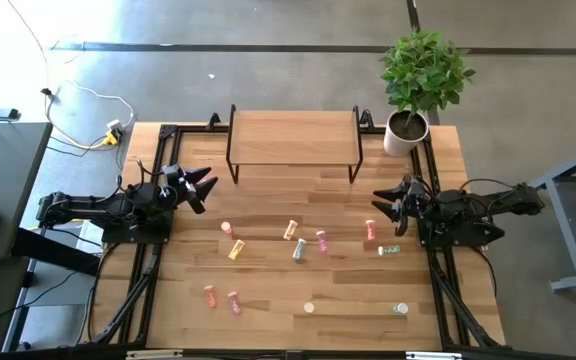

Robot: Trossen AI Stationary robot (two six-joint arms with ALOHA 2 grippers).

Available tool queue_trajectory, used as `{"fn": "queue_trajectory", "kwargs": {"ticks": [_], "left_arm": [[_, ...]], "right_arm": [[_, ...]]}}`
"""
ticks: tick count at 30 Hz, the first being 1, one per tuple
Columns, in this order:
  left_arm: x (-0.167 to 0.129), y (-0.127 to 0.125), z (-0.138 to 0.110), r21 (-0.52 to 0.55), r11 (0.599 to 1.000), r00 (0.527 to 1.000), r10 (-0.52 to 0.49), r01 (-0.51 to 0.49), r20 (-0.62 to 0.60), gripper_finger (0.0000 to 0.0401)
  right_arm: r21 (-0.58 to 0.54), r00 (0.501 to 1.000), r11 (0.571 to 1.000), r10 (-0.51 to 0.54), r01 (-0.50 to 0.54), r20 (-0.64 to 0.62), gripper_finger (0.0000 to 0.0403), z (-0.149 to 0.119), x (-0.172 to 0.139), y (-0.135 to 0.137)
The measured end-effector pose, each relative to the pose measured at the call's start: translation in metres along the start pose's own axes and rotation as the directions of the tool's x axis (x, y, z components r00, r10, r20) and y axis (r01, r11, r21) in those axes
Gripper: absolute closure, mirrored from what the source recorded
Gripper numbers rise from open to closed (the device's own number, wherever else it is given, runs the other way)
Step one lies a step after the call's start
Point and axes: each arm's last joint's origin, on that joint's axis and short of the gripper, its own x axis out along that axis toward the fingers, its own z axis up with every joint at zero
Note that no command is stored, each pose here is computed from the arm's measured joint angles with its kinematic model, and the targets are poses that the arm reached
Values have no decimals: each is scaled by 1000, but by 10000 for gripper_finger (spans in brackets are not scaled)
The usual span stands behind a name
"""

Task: Pick and place medicine bottles onto shelf by color

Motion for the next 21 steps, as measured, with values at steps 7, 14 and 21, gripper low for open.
{"fn": "queue_trajectory", "kwargs": {"ticks": [7, 14, 21], "left_arm": [[0, 0, 0, 0, 1000, 1000, 0, 0, 0, 146], [0, 0, 0, 0, 1000, 1000, 3, -3, 1, 146], [0, -1, 0, -1, 1000, 1000, -16, 16, -5, 146]], "right_arm": [[0, 1000, 1000, 0, 0, 0, 251, 0, 0, 0], [0, 1000, 1000, 0, 0, 0, 251, 0, 0, 0], [-1, 1000, 1000, 0, 0, -1, 251, 0, 0, 0]]}}
